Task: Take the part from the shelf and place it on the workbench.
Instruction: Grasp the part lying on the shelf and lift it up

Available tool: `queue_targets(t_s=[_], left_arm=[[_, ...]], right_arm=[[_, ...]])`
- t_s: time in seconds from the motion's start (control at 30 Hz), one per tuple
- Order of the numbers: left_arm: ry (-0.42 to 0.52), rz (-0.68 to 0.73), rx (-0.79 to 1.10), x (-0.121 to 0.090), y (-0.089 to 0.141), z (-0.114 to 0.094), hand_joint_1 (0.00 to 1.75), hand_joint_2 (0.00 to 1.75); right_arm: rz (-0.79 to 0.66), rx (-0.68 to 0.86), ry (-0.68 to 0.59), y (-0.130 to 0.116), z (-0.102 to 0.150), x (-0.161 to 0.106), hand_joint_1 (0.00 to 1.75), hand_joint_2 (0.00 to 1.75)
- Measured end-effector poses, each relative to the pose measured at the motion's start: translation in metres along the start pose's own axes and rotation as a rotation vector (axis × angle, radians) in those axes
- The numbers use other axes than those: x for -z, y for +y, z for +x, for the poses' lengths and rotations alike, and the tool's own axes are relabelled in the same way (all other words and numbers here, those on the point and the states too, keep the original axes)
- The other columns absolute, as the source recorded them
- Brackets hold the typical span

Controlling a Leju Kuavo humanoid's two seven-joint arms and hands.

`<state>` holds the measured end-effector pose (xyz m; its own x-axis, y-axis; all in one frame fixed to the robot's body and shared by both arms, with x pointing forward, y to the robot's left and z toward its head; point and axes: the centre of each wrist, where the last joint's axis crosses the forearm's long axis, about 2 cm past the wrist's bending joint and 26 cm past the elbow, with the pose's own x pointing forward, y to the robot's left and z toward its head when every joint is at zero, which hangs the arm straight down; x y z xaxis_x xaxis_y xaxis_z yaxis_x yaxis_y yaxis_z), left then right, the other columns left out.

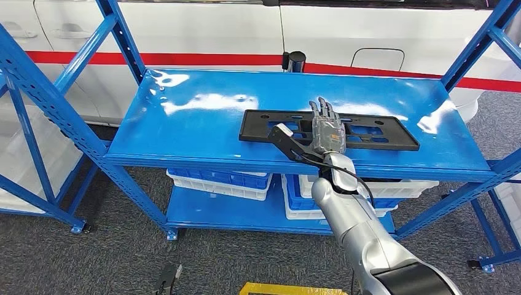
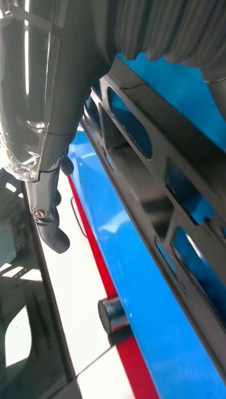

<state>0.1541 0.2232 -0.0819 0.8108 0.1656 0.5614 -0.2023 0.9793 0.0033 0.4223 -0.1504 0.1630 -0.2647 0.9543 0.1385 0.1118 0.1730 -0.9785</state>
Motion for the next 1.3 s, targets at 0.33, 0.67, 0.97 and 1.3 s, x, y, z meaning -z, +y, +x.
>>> queue_targets(t_s=[0.33,0.67,0.97,1.3], left_arm=[[0.009,-0.019,0.015,0.001,-0.002,0.003,0.0,1.75],[0.013,-0.029,0.015,0.001,-0.004,0.005,0.0,1.75],[0.014,-0.032,0.014,0.001,-0.005,0.006,0.0,1.75],[0.012,-0.035,0.022,0.001,-0.005,0.007,0.0,1.75]], right_arm=[[0.056,-0.065,0.1,-0.004,-0.021,0.005,0.0,1.75],[0.133,-0.096,0.165,-0.003,-0.034,0.004,0.0,1.75],[0.16,-0.094,0.162,-0.003,-0.042,0.004,1.75,1.75],[0.106,-0.07,0.127,-0.003,-0.046,0.003,1.75,1.75]])
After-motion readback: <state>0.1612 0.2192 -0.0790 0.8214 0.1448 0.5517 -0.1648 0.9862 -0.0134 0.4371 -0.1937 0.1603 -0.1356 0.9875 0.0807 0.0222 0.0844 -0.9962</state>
